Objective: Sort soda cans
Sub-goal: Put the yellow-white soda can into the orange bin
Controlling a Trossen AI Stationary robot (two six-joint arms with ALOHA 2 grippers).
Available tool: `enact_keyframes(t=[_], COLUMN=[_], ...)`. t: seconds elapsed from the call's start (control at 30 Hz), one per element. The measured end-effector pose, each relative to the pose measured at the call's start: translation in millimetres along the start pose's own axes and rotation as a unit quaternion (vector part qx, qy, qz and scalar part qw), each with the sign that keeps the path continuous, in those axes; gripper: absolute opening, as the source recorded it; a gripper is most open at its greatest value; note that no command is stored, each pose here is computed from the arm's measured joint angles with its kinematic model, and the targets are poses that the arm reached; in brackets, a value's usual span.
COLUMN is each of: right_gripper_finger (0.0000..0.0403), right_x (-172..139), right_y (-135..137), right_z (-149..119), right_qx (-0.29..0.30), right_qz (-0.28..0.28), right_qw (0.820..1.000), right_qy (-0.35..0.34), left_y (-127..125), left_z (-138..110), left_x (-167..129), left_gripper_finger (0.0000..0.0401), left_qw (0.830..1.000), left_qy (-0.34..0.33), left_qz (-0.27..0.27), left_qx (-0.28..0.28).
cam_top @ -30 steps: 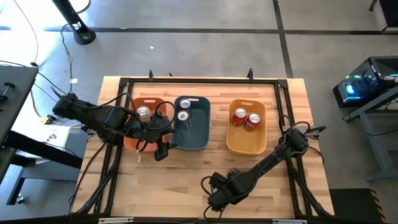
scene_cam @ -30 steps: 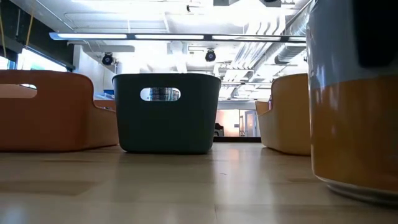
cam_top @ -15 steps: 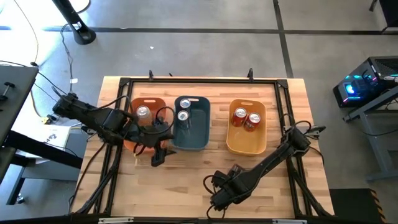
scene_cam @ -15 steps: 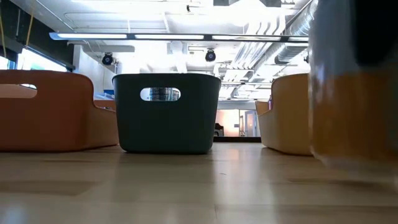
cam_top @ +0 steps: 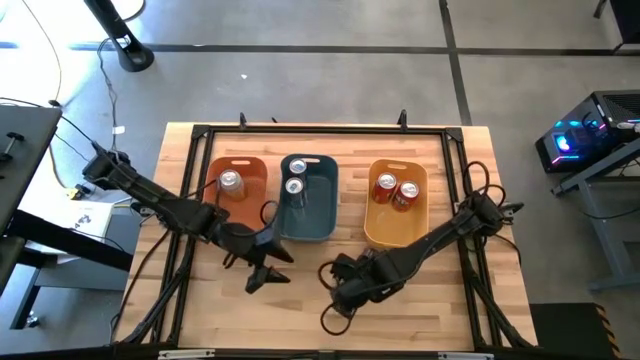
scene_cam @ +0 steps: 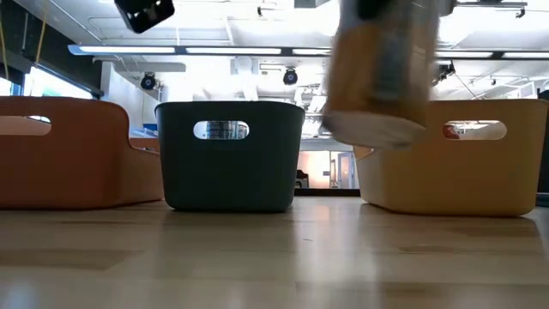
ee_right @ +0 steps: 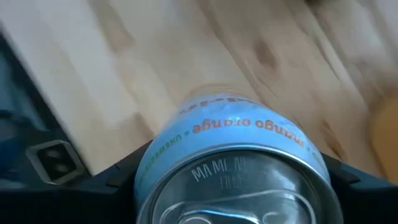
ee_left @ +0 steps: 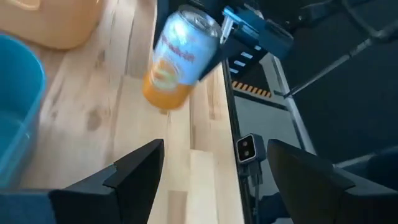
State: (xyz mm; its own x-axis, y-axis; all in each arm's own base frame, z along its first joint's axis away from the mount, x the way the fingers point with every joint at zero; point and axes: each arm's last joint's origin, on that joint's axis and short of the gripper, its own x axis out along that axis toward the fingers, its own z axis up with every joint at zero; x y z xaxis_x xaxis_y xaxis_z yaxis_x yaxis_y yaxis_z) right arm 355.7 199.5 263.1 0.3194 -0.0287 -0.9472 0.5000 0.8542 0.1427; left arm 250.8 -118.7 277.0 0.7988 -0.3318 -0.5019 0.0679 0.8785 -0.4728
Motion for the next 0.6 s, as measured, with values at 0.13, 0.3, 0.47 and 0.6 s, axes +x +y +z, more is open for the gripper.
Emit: enact_keyframes(t=[0.13,0.3,0.47,0.6], right_gripper_finger=[0.0273,0.0273,0.0273,0.0273], right_x=[0,-8,-16,-24], right_y=[0,-7,-17,-17], right_z=[18,50,82,99], right_qx=[-0.013,-0.011,-0.005,-0.017], right_qz=[0.042,0.065,0.089,0.123], right_qw=[0.999,0.996,0.990,0.980], right_qy=[-0.018,-0.066,-0.114,-0.155], left_y=[6,11,15,21], left_z=[8,15,16,17], left_x=[-17,-33,-25,-19], left_gripper_finger=[0.0280,0.0280,0.0280,0.0280], left_qw=[0.999,0.989,0.981,0.982], left_qy=[0.005,0.033,0.062,0.065], left_qz=[0.007,0.049,0.011,0.021], left_qx=[0.039,0.135,0.182,0.176])
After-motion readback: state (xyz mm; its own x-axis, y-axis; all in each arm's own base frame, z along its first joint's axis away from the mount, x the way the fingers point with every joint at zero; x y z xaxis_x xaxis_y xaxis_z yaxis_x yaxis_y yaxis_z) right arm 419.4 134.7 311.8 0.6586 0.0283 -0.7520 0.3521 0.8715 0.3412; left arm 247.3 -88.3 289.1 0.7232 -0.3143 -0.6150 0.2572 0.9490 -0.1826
